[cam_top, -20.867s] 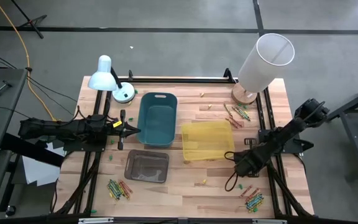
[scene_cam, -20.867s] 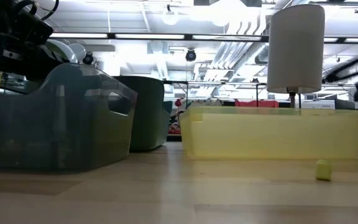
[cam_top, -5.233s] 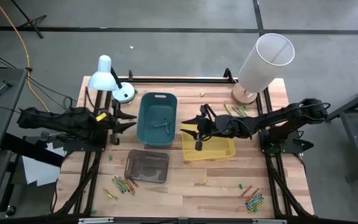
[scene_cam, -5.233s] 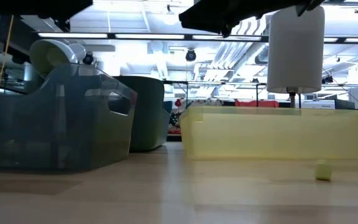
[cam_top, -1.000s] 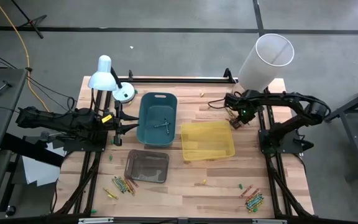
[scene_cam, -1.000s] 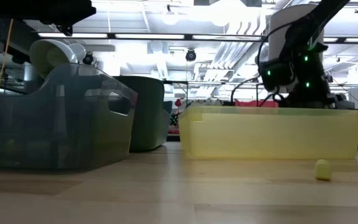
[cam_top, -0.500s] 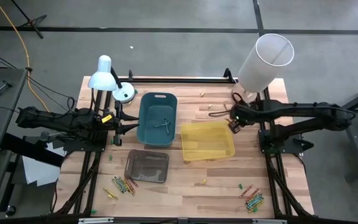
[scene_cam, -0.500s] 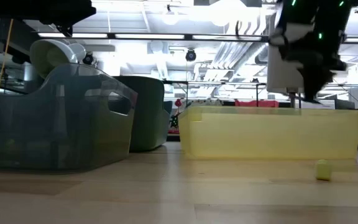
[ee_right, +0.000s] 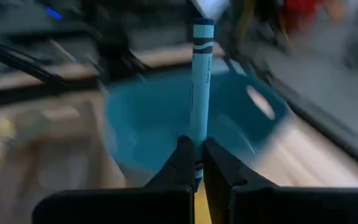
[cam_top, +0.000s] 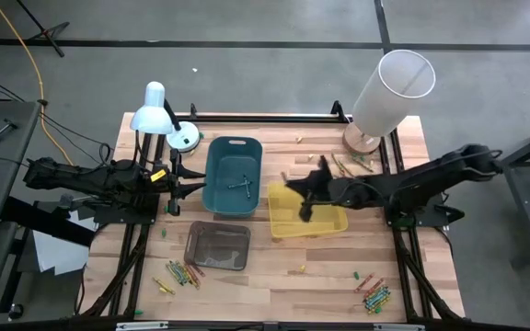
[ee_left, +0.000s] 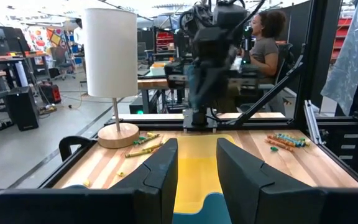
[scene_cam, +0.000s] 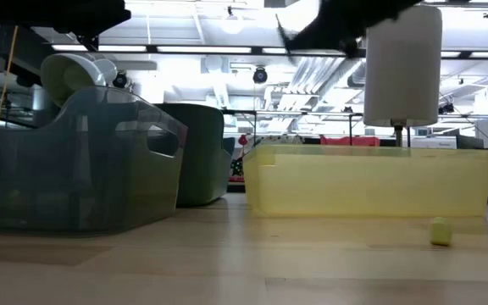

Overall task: Sort crayons
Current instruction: Put the blue crayon into the blue bin

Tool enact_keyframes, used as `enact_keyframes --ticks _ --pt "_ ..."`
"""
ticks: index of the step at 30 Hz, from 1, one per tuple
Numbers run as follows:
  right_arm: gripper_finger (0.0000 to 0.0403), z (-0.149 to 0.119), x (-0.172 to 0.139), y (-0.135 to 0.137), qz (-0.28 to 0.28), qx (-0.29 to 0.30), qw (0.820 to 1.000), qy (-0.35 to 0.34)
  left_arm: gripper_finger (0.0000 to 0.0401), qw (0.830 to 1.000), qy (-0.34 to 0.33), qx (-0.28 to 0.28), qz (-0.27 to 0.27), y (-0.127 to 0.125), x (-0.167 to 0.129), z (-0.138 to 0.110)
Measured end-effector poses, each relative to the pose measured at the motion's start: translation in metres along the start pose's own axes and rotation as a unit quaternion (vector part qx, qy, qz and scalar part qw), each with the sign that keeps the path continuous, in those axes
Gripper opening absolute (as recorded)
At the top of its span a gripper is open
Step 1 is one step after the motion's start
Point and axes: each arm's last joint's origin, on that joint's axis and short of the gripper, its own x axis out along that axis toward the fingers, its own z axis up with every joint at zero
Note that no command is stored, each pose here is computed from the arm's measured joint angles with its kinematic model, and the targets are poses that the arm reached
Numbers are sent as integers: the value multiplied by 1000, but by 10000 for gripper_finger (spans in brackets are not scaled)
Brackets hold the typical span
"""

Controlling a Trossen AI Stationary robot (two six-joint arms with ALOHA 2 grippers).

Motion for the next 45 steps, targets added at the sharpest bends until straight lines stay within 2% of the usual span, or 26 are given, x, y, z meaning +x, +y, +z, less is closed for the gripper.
enact_keyframes --ticks 5,8,34,38,42,45 --pt "4 6 21 14 47 -53 991 -111 99 1000 -4 24 0 0 0 1" --pt "5 6 26 15 53 -64 987 -135 99 1000 -4 26 0 0 0 1" --pt "7 4 31 9 61 -77 987 -127 99 1000 -3 26 1 0 0 1" --pt "7 2 32 9 62 -81 988 -114 99 998 12 59 -1 0 0 -2" --pt "7 -5 33 9 62 -103 989 -81 99 996 38 79 -4 0 0 -7" --pt "7 -10 34 9 60 -147 986 -60 99 996 37 84 -4 0 0 -7"
